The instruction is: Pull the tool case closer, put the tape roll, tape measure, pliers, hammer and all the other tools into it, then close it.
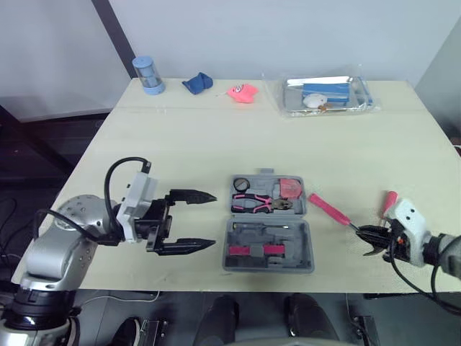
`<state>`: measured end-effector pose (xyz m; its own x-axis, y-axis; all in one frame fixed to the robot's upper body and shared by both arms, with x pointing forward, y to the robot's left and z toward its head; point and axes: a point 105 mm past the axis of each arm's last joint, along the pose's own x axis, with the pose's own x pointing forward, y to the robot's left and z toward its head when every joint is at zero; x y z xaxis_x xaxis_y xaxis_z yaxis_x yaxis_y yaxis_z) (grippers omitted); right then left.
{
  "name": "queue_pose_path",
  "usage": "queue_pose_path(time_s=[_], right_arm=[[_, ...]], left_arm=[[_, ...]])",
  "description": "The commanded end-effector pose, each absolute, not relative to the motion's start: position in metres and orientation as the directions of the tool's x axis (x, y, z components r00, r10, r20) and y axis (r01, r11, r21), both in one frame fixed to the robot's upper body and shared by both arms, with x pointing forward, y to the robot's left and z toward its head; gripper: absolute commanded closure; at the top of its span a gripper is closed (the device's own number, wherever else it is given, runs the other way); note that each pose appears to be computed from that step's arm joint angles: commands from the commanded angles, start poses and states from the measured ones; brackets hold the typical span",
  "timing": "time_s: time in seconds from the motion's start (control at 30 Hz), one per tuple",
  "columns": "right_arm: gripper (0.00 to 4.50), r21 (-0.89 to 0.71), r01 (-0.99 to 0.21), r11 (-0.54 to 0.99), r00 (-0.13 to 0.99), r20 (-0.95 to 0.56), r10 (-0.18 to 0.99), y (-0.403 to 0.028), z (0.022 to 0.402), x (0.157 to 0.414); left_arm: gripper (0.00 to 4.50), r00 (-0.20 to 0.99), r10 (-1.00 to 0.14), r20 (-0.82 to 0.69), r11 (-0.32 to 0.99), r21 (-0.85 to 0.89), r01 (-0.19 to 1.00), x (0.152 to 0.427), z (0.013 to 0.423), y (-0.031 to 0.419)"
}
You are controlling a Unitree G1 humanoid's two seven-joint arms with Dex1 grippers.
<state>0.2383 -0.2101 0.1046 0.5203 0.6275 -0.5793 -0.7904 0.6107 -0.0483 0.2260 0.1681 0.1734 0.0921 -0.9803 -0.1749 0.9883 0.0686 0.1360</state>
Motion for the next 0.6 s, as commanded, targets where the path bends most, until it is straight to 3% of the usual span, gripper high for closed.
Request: queue_pose_path(time_s=[0.03, 0.27, 0.6], right_arm=[[4.39, -0.08, -0.884, 0.461, 0.405, -0.623, 0.669, -0.184, 0.126, 0.234], [4.39, -0.113, -0.951, 0.287, 0.281, -0.7, 0.656, -0.146, 0.133, 0.239], [4.39, -0.157, -0.978, 0.134, 0.206, -0.79, 0.577, -0.111, 0.123, 0.253]], left_arm=[[0.0, 0.103, -0.974, -0.204, 0.069, 0.166, 0.984, 0.226, 0.174, 0.176], [0.0, 0.089, -0.965, -0.247, 0.041, 0.193, 0.98, 0.229, 0.173, 0.183], [0.0, 0.073, -0.916, -0.395, -0.016, 0.218, 0.976, 0.227, 0.168, 0.214]])
